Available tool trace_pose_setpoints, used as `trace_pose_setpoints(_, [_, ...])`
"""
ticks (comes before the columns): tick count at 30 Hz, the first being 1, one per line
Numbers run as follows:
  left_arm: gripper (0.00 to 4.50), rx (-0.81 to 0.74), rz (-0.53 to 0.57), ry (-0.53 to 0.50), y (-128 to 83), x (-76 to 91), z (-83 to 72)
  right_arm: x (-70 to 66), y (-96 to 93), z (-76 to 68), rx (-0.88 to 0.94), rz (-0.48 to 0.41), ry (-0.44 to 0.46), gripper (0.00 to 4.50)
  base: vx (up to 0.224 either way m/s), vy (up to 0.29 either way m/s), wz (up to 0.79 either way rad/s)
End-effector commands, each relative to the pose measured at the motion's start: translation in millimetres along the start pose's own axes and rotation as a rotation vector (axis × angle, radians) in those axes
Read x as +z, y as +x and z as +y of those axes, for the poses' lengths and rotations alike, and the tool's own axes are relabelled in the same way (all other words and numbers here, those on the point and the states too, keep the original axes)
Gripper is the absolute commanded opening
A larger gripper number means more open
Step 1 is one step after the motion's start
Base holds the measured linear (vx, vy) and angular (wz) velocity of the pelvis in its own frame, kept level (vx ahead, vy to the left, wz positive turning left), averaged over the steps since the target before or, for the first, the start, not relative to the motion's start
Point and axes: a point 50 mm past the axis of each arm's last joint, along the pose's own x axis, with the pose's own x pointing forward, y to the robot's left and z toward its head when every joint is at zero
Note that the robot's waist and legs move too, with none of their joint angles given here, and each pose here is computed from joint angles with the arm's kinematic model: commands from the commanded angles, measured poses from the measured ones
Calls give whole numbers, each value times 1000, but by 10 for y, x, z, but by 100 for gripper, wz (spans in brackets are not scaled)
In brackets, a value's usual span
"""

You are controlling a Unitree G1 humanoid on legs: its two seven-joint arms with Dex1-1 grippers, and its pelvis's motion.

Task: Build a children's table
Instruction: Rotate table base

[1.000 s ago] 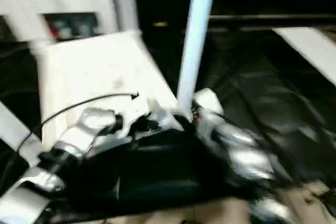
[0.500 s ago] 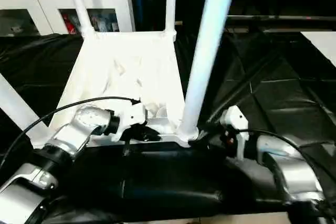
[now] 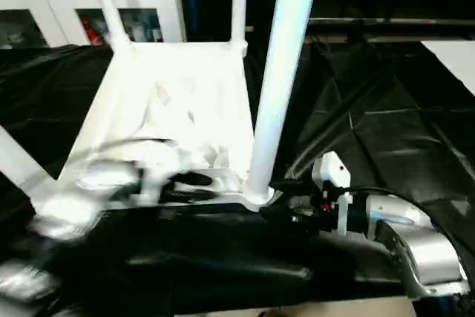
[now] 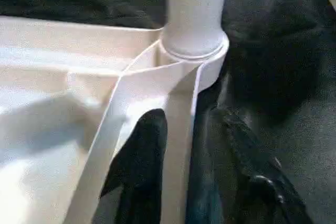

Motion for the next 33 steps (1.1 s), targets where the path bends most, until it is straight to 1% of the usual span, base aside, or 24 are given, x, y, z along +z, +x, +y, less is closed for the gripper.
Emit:
trace_pose_setpoints(1, [174,34,-1,-45,-76,-4,-28,17,-2,27,14,-2,5,304,0,0,0])
trace_pose_setpoints(4, [207,108,-11,-102,-223,-88,-116,-34,-40,82,35,30,29,304,0,0,0])
trace_pose_setpoints(5, [207,130,-13,-126,-283,-112,-177,-50,-76,78,18,42,31,304,0,0,0])
trace_pose_setpoints(6, [219,135,-12,-137,-305,-123,-207,-56,-91,69,6,47,29,304,0,0,0])
trace_pose_setpoints(7, [227,134,-6,-168,-350,-139,-296,-62,-118,27,-34,55,19,304,0,0,0])
trace_pose_setpoints(9, [238,131,-4,-185,-369,-148,-344,-65,-130,7,-50,59,14,304,0,0,0])
trace_pose_setpoints(10, [238,125,0,-211,-395,-160,-412,-65,-140,8,-39,65,16,304,0,0,0])
trace_pose_setpoints(11, [252,126,2,-223,-410,-170,-454,-56,-143,32,-12,63,27,304,0,0,0])
trace_pose_setpoints(12, [260,127,3,-224,-411,-172,-457,-55,-143,34,-9,63,28,304,0,0,0])
trace_pose_setpoints(13, [269,143,5,-245,-437,-201,-530,-33,-123,82,44,54,40,304,0,0,0])
trace_pose_setpoints(14, [278,174,5,-268,-460,-229,-583,-20,-54,110,79,36,54,304,0,0,0])
trace_pose_setpoints(16, [287,183,4,-276,-464,-234,-596,-17,-31,119,90,30,59,304,0,0,0])
trace_pose_setpoints(17, [304,202,4,-288,-484,-237,-639,-10,38,152,122,20,61,304,0,0,0])
trace_pose_setpoints(18, [311,206,4,-291,-489,-239,-648,-10,50,157,125,18,61,304,0,0,0])
trace_pose_setpoints(19, [311,218,4,-301,-506,-245,-679,-8,99,170,135,8,62,304,0,0,0])
trace_pose_setpoints(20, [321,236,13,-318,-540,-259,-734,-1,211,179,142,-19,61,304,0,0,0])
trace_pose_setpoints(21, [331,243,17,-326,-553,-264,-753,0,256,178,138,-29,59,304,0,0,0])
trace_pose_setpoints(22, [348,253,23,-335,-573,-275,-776,3,330,163,122,-50,43,304,0,0,0])
trace_pose_setpoints(24, [361,272,32,-346,-604,-290,-809,11,436,119,72,-86,25,304,0,0,0])
trace_pose_setpoints(27, [392,329,54,-364,-698,-356,-891,65,620,-11,-44,-187,38,304,0,0,0])
trace_pose_setpoints(29, [404,361,59,-378,-743,-385,-919,82,663,-60,-81,-216,48,304,0,0,0])
trace_pose_setpoints(31, [428,394,71,-379,-799,-409,-941,91,694,-104,-112,-244,64,304,0,0,0])
trace_pose_setpoints(32, [436,415,87,-390,-862,-433,-968,87,715,-155,-153,-262,77,304,0,0,0])
trace_pose_setpoints(33, [438,415,87,-390,-862,-433,-968,87,715,-155,-153,-262,77,304,0,0,0])
